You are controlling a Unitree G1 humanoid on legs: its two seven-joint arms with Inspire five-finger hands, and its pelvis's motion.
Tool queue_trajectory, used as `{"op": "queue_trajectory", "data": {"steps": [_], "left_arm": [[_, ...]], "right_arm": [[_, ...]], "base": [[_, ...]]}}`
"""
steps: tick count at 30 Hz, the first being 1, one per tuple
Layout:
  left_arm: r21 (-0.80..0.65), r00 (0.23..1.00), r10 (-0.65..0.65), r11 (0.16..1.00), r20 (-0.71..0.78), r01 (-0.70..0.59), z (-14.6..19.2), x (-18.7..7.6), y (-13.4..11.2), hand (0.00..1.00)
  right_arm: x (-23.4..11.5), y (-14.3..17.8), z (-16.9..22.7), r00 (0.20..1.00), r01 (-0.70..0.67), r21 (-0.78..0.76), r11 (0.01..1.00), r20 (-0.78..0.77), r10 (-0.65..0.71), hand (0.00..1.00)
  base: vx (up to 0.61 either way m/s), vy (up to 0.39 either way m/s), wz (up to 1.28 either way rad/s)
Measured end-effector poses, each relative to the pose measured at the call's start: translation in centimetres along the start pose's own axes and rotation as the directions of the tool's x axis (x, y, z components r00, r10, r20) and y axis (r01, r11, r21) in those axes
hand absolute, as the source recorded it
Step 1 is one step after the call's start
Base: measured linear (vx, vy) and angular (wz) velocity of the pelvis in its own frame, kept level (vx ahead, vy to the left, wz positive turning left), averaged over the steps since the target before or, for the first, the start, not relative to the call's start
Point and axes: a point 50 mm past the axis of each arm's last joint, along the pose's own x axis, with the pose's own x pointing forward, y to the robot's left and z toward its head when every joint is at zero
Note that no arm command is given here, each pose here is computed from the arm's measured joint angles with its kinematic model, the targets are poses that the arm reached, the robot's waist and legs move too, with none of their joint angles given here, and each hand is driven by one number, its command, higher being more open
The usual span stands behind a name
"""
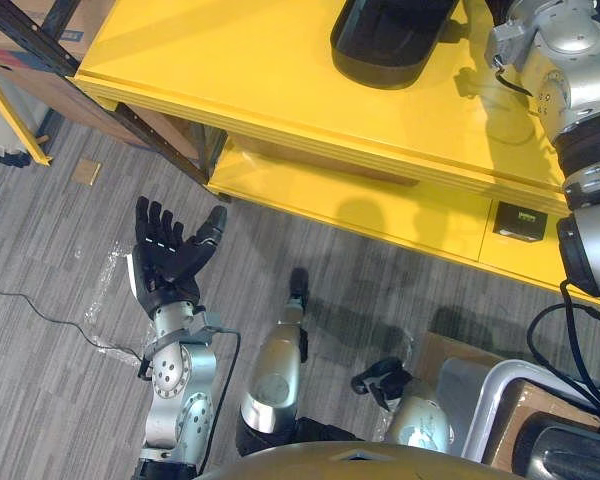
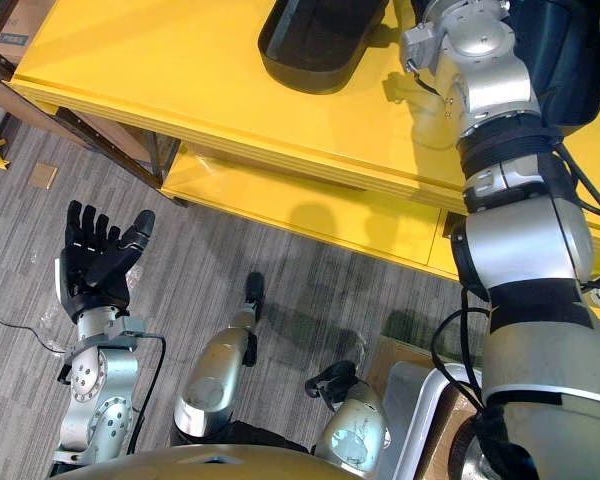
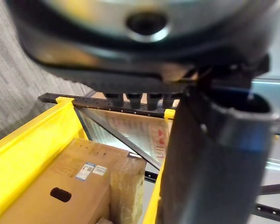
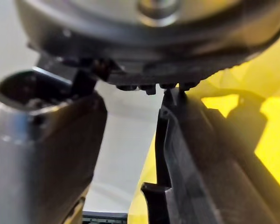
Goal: Walk over and take three plastic housings, then place them on the shelf
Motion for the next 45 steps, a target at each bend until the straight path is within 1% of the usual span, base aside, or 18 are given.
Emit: {"op": "queue_trajectory", "data": {"steps": [8, 11, 15, 18, 19, 20, 21, 23, 24, 26, 29, 32, 35, 37, 38, 41, 43, 45], "left_arm": [[0.011, 1.000, 0.007, 1.000, -0.016, -0.007, -0.4, 0.0, 0.3, 1.00], [0.013, 1.000, 0.006, 1.000, -0.024, -0.006, -0.6, 0.0, 0.3, 1.00], [0.015, 1.000, -0.002, 1.000, -0.027, 0.002, -0.7, 0.0, 0.3, 1.00], [0.016, 1.000, -0.003, 1.000, -0.027, 0.003, -0.7, 0.0, 0.4, 1.00], [0.016, 1.000, -0.004, 1.000, -0.027, 0.004, -0.7, 0.0, 0.4, 1.00], [0.017, 1.000, -0.002, 1.000, -0.030, 0.002, -0.7, -0.1, 0.4, 1.00], [0.018, 1.000, -0.001, 1.000, -0.031, 0.001, -0.7, -0.1, 0.5, 1.00], [0.020, 0.999, 0.000, 1.000, -0.034, 0.001, -0.8, -0.2, 0.6, 1.00], [0.020, 0.999, -0.001, 1.000, -0.034, 0.002, -0.8, -0.2, 0.6, 1.00], [0.020, 0.999, -0.004, 1.000, -0.033, 0.005, -0.8, -0.2, 0.6, 1.00], [0.024, 1.000, -0.003, 1.000, -0.026, 0.003, -0.7, -0.3, 0.7, 1.00], [0.037, 1.000, 0.003, 0.999, -0.018, -0.002, -0.6, -0.4, 1.1, 1.00], [0.063, 1.000, 0.007, 0.998, -0.028, -0.006, -0.6, -0.6, 1.6, 1.00], [0.078, 0.999, 0.014, 0.997, -0.033, -0.012, -0.8, -0.5, 1.9, 1.00], [0.080, 0.999, 0.018, 0.997, -0.030, -0.016, -0.7, -0.5, 2.0, 1.00], [0.087, 0.999, 0.036, 0.996, -0.001, -0.036, -0.2, -0.1, 2.5, 1.00], [0.096, 0.998, 0.060, 0.994, 0.011, -0.061, 0.1, -0.1, 3.0, 1.00], [0.102, 0.997, 0.070, 0.992, 0.016, -0.072, 0.2, -0.1, 3.3, 1.00]], "right_arm": [[0.0, 0.0, 0.1, 1.000, 0.008, -0.001, 1.000, 0.001, -0.008, 1.00], [0.1, -0.1, 0.7, 1.000, 0.019, -0.002, 1.000, 0.018, -0.019, 1.00], [0.2, 0.0, 2.1, 0.995, 0.020, -0.017, 1.000, 0.101, -0.018, 1.00], [0.0, 0.4, 3.7, 0.978, 0.006, -0.023, 1.000, 0.210, -0.001, 1.00], [-0.2, 0.7, 4.8, 0.962, -0.008, -0.029, 1.000, 0.272, 0.015, 1.00], [-0.6, 1.3, 6.7, 0.930, -0.016, -0.070, 0.997, 0.365, 0.040, 1.00], [-0.7, 1.5, 7.1, 0.922, -0.019, -0.078, 0.997, 0.384, 0.047, 1.00], [-2.1, 2.5, 10.5, 0.836, -0.031, -0.169, 0.985, 0.537, 0.118, 1.00], [-2.3, 2.5, 10.8, 0.826, -0.029, -0.177, 0.984, 0.550, 0.124, 1.00], [-3.9, 2.5, 13.2, 0.751, -0.018, -0.208, 0.978, 0.643, 0.151, 1.00], [-5.6, 1.7, 14.1, 0.697, 0.001, -0.175, 0.985, 0.706, 0.124, 1.00], [-6.5, 0.6, 12.7, 0.701, 0.018, -0.151, 0.988, 0.707, 0.095, 1.00], [-7.3, -0.8, 9.2, 0.753, 0.038, -0.129, 0.991, 0.655, 0.056, 1.00], [-8.1, -1.8, 5.6, 0.813, 0.038, -0.088, 0.995, 0.582, 0.021, 1.00], [-8.3, -2.0, 4.9, 0.825, 0.037, -0.080, 0.996, 0.566, 0.015, 1.00], [-10.2, -3.1, 1.7, 0.864, 0.043, -0.030, 0.999, 0.504, -0.022, 1.00], [-12.4, -3.4, -1.2, 0.885, 0.048, 0.068, 0.997, 0.459, -0.074, 1.00], [-14.1, -3.5, -2.9, 0.896, 0.060, 0.122, 0.991, 0.430, -0.107, 1.00]], "base": [[0.00, -0.043, 0.01], [0.01, -0.049, -0.01], [0.01, -0.030, -0.03], [0.00, 0.000, -0.05], [0.00, 0.000, -0.10], [0.00, -0.008, -0.11], [0.00, -0.023, -0.22], [0.00, -0.038, -0.37], [-0.01, -0.030, -0.32], [0.00, -0.012, -0.19], [0.00, 0.017, -0.29], [0.01, 0.036, -0.26], [0.03, 0.027, -0.24], [0.06, 0.016, -0.16], [0.06, 0.012, -0.13], [0.05, 0.008, -0.17], [0.08, 0.001, -0.18], [0.11, -0.003, -0.18]]}}
